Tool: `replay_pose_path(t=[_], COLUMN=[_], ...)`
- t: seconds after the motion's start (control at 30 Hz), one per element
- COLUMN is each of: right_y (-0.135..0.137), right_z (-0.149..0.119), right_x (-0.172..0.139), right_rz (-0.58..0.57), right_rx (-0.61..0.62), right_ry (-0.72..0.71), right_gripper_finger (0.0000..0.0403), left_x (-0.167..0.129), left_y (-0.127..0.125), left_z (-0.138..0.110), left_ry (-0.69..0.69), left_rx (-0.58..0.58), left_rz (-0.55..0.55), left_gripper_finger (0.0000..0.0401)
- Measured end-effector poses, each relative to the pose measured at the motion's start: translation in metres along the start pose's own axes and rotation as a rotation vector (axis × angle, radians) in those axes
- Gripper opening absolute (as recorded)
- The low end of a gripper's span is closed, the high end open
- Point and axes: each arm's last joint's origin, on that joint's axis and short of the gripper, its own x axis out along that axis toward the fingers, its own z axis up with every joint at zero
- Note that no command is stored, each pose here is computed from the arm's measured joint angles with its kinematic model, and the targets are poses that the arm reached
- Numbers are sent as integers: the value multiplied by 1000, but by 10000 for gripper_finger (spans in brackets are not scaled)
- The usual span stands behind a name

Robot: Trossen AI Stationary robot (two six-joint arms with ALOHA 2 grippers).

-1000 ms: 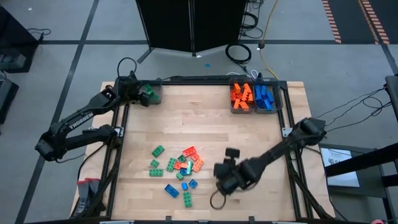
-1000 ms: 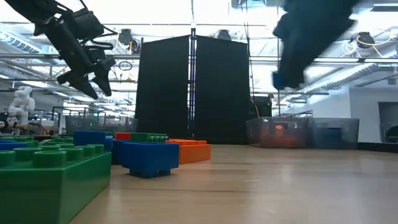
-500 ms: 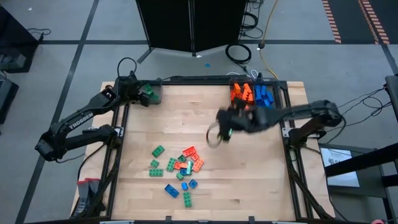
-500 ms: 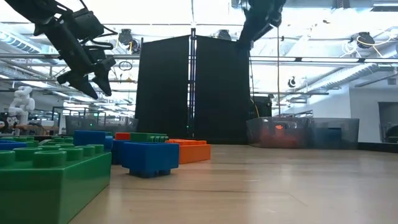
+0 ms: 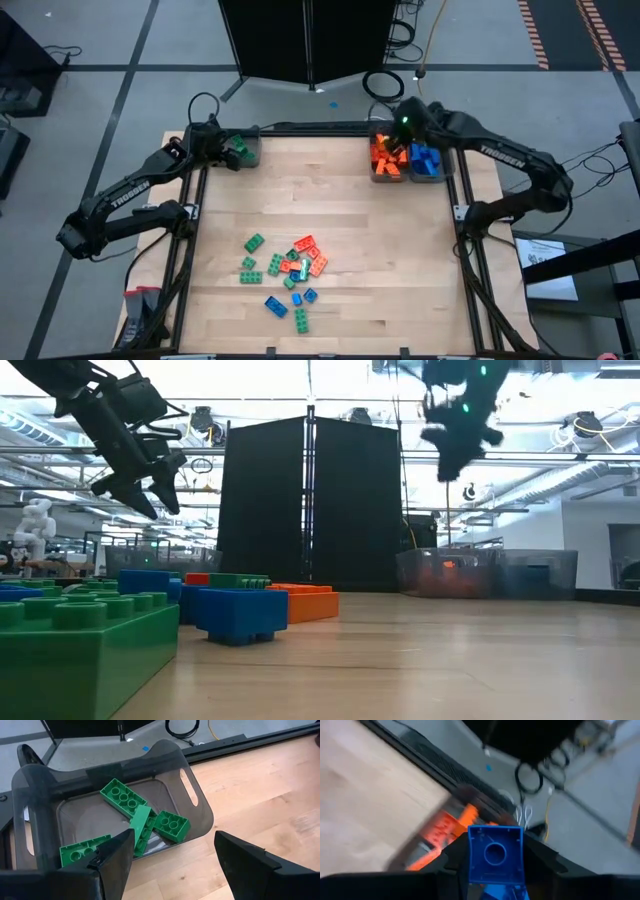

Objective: Sort blocks
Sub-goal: Put the blue game piece into the right black bin

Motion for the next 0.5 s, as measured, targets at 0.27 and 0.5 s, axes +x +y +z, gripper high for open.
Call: replay_pose_path(t=[0.27,0.5], right_y=[-42,-67], right_z=[-28,-63], right_x=[63,95], right_rz=[55,-3], right_rx=[195,312], right_ry=[94,172], right_gripper_finger=[121,121], left_x=[0,0], left_y=[0,0], left_z=[0,0], left_ry=[0,-2], left_rx=[-1,-3], left_rz=[1,6], left_gripper_finger=[277,277])
